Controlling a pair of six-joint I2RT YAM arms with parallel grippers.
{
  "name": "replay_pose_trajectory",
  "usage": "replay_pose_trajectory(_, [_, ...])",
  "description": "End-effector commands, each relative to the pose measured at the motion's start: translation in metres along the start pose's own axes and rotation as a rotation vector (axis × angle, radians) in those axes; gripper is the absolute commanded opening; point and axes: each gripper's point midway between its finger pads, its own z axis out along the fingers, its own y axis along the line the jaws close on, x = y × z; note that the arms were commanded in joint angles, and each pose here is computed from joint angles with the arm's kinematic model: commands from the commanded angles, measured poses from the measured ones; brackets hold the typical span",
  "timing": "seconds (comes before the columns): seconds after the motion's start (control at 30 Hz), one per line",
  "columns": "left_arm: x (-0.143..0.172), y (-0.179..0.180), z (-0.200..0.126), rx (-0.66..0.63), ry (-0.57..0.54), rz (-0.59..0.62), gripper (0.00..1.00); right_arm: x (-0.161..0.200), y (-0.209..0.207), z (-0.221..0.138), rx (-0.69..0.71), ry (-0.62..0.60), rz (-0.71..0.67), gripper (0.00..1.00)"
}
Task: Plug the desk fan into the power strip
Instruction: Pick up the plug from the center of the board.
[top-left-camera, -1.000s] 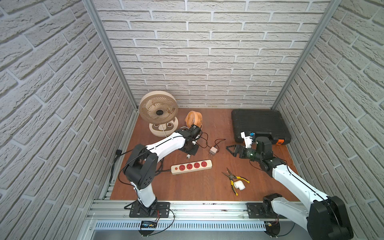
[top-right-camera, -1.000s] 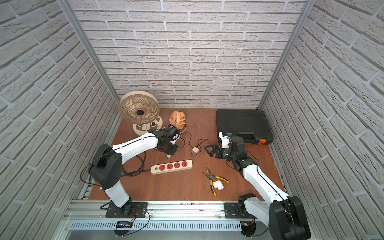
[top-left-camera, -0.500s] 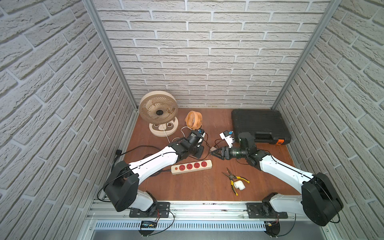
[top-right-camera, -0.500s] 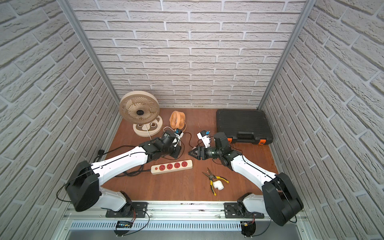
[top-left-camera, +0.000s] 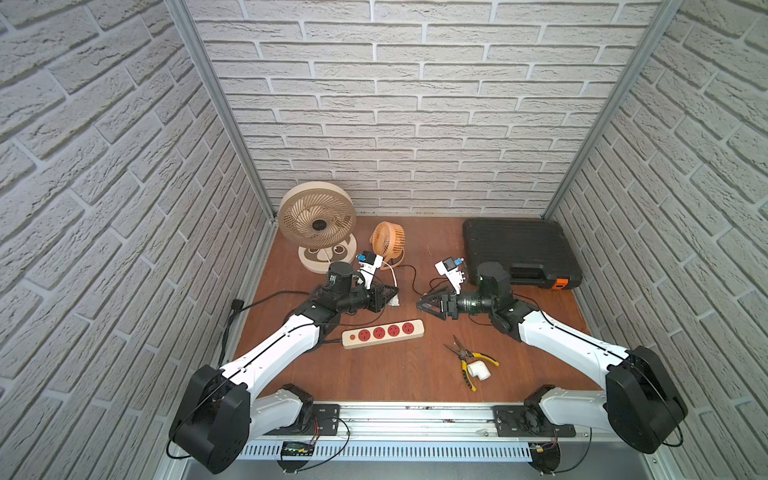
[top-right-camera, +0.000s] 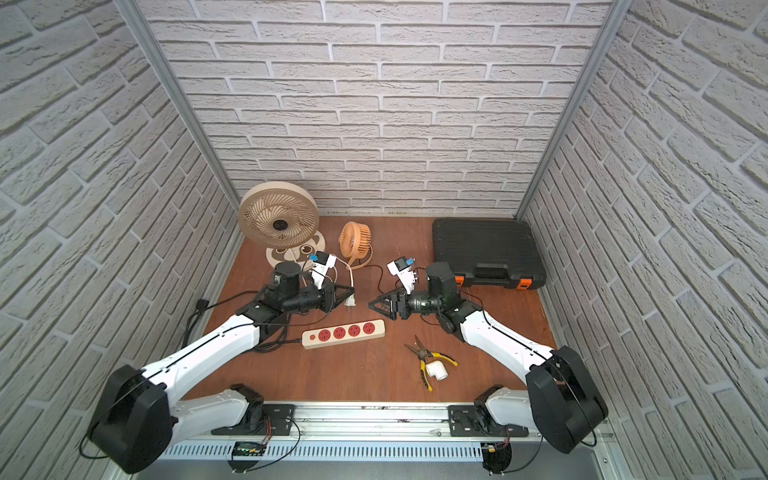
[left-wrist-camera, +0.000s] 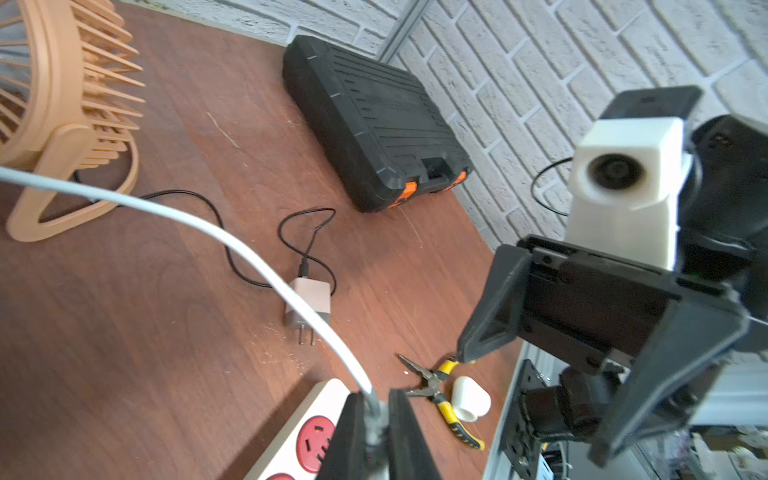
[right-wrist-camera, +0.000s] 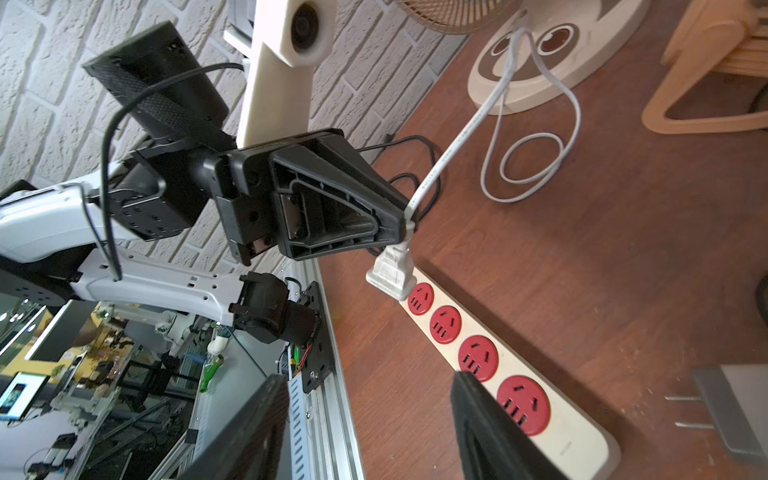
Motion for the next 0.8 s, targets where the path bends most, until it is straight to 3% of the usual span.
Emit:
replay_pose_trajectory(0.0, [-0.018, -0.043, -0.015, 0.198, -0.075, 0.056, 0.00, -0.014, 0.037, 0.005, -0.160, 0.011, -0.083, 0.69])
replay_pose_trajectory(0.2, [-0.014, -0.052, -0.027, 0.223, -0.099, 0.076, 0.00, -0.015, 0.057, 0.022, -0.267, 0.068, -0.103, 0.65])
replay_pose_trajectory(0.53, [-0.011, -0.057, -0.031, 0.255, -0.108, 0.074, 0.00, -0.010, 0.076, 0.042, -0.360, 0.147, -0.130, 0.48])
replay_pose_trajectory(0.77, [-0.010, -0.060, -0.033, 0.267, -0.110, 0.073, 0.00, -0.007, 0.064, 0.049, -0.313, 0.165, -0.135, 0.50])
